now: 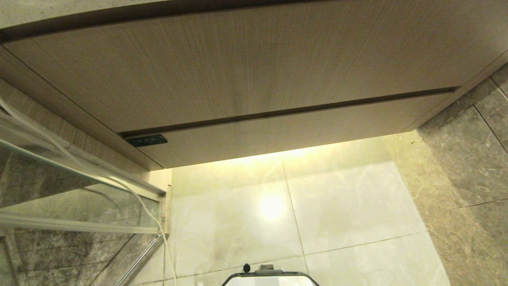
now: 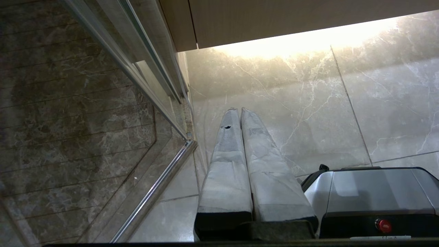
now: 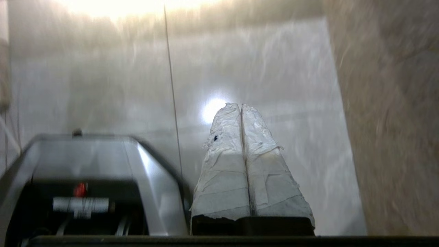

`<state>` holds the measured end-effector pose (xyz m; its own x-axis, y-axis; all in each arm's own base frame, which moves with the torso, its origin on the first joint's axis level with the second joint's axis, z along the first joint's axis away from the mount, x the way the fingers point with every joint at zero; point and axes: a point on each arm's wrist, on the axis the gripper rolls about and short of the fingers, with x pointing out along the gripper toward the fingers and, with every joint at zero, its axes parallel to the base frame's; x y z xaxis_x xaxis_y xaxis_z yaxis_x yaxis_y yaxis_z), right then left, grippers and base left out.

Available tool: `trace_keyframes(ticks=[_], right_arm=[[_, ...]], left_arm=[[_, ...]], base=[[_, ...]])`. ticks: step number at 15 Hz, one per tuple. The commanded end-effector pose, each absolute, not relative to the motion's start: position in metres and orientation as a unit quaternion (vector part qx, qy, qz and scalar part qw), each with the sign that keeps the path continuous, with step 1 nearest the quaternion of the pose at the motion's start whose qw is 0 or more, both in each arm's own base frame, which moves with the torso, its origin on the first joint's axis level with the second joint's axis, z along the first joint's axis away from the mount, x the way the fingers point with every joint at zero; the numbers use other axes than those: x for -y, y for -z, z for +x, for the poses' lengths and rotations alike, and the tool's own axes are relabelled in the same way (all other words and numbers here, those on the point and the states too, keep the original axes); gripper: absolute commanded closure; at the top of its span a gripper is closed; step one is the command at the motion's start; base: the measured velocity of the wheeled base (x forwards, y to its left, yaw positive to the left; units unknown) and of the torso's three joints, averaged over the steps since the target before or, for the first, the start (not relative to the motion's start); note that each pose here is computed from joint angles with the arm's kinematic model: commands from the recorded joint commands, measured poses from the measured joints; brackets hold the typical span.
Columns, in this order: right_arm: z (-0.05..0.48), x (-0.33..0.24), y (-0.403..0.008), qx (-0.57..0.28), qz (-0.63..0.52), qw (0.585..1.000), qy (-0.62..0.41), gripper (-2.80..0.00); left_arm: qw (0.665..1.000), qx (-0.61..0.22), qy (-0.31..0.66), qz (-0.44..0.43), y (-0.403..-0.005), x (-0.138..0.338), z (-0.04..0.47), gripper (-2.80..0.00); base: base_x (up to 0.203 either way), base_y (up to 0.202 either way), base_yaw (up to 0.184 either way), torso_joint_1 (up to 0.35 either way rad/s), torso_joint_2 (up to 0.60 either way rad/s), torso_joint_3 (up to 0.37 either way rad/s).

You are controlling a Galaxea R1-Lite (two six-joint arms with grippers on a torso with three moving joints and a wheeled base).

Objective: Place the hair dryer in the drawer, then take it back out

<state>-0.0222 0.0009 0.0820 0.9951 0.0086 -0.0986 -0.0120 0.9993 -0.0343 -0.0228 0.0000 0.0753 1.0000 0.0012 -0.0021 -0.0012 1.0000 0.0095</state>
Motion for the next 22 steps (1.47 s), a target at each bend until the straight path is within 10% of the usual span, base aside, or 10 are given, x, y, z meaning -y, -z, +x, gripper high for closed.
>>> trace_keyframes(ticks=[1,22], right_arm=[[-0.0236,-0.0006,-0.0791,0.014,-0.013,1.0,-0.003,0.0],[-0.0229,-0.0005,-0.0761,0.004,-0.005,1.0,-0.002,0.0]], left_arm=[[1.0,-0.001,-0.001,0.005,-0.0753,0.0,-0.0228,0.0],[1.0,-0.001,-0.001,0.005,-0.0753,0.0,-0.0228,0.0]], base=[[0.0,0.0,0.0,0.0,0.0,0.0],[0.0,0.0,0.0,0.0,0.0,0.0]])
